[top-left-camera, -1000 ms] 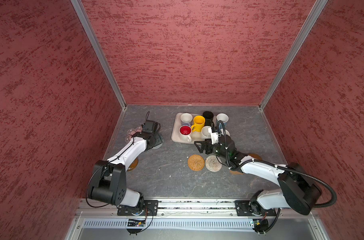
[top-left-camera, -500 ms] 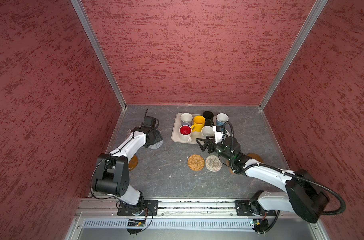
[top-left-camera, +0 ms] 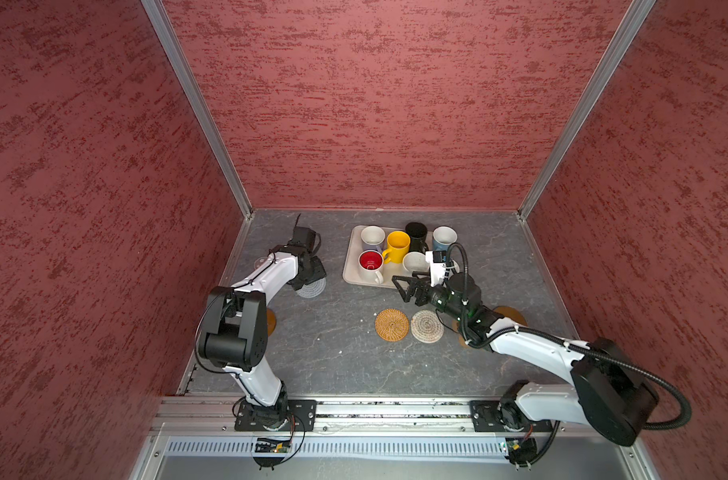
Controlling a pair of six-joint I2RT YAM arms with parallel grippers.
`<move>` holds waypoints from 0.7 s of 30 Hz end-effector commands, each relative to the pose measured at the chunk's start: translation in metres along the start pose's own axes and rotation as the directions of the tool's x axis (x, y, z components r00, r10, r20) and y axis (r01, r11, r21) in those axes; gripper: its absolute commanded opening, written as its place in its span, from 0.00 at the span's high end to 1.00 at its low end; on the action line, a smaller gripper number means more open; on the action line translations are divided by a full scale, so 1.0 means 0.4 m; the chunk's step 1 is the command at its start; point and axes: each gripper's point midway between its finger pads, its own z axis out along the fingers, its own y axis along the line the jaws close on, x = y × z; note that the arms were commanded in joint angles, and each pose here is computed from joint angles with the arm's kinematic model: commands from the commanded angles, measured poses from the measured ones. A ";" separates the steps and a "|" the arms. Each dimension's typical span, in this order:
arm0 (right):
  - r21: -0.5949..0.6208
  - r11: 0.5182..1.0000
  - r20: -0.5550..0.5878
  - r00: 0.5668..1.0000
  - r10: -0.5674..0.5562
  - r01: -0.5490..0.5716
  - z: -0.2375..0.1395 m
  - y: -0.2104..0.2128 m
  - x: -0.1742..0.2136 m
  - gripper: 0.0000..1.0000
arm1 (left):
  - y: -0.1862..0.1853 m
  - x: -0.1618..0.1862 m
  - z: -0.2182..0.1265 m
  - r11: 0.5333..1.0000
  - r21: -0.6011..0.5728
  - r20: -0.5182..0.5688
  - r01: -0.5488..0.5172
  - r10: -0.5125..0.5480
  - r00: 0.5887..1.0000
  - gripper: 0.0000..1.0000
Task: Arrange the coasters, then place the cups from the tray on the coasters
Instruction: 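Move the left gripper over the grey woven coaster beside the flower coaster, then lower the left gripper onto the centre of the grey woven coaster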
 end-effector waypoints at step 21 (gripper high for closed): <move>-0.011 1.000 0.043 0.999 -0.004 0.004 -0.007 0.011 -0.024 0.01 | 0.013 0.013 0.123 0.995 -0.092 -0.100 -0.048 0.039 0.994 0.46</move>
